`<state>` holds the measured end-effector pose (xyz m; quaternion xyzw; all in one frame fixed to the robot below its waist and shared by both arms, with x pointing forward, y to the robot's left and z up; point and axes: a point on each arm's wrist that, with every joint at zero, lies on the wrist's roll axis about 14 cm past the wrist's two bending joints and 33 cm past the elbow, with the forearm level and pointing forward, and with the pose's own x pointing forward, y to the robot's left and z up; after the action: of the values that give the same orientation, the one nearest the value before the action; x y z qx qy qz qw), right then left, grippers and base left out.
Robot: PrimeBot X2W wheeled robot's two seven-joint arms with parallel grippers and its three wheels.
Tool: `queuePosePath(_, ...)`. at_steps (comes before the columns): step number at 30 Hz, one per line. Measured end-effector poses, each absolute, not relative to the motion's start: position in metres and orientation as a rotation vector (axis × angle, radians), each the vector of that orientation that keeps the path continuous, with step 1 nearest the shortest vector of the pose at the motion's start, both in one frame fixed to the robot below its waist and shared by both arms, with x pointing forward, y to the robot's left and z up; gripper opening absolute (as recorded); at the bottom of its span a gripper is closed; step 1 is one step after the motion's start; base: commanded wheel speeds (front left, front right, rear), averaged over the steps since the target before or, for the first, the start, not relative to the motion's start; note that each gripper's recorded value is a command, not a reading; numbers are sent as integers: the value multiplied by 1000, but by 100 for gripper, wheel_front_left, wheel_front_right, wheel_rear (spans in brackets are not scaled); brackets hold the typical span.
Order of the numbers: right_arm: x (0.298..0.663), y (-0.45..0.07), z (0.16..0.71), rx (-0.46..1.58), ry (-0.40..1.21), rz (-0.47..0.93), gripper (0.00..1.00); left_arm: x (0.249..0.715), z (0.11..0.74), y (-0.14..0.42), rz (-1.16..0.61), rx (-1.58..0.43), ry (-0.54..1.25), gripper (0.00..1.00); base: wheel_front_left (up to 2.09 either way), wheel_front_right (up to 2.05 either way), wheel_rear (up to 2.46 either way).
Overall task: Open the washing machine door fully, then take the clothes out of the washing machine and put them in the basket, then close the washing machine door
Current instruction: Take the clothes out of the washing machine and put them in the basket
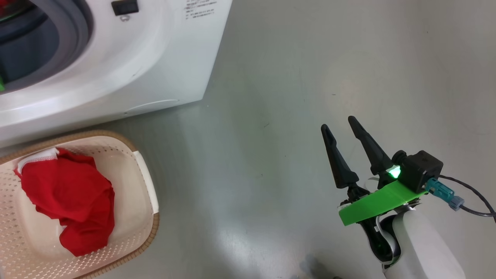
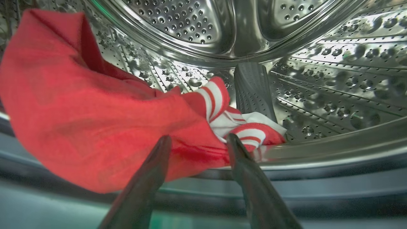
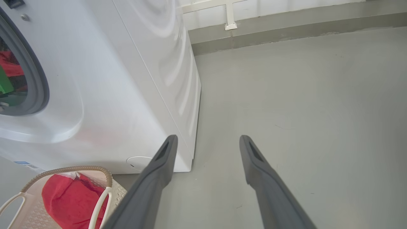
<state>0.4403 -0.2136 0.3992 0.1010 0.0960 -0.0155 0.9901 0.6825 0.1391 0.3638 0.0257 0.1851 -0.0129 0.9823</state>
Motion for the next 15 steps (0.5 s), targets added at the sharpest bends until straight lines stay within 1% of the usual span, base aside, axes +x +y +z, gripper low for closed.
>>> queuePosePath(1,440,-214,399,203,193,-32,100,683,363,140,-22,52,377,66,0,0,0)
queuePosePath(2,440,-214,398,202,194,-32,100,683,362,142,-17,54,377,47,0,0,0)
queuePosePath(3,440,-214,398,202,194,-33,100,684,363,144,-7,58,375,37,0,0,0)
queuePosePath(4,441,-214,398,202,194,-32,100,685,363,145,1,57,374,22,0,0,0)
queuePosePath(5,441,-214,398,203,194,-33,100,686,364,146,3,56,373,5,0,0,0)
queuePosePath(6,441,-214,398,203,194,-33,100,686,364,147,7,55,372,0,0,0,0)
queuePosePath(15,445,-209,395,214,195,-24,100,683,363,147,14,37,369,0,0,0,0)
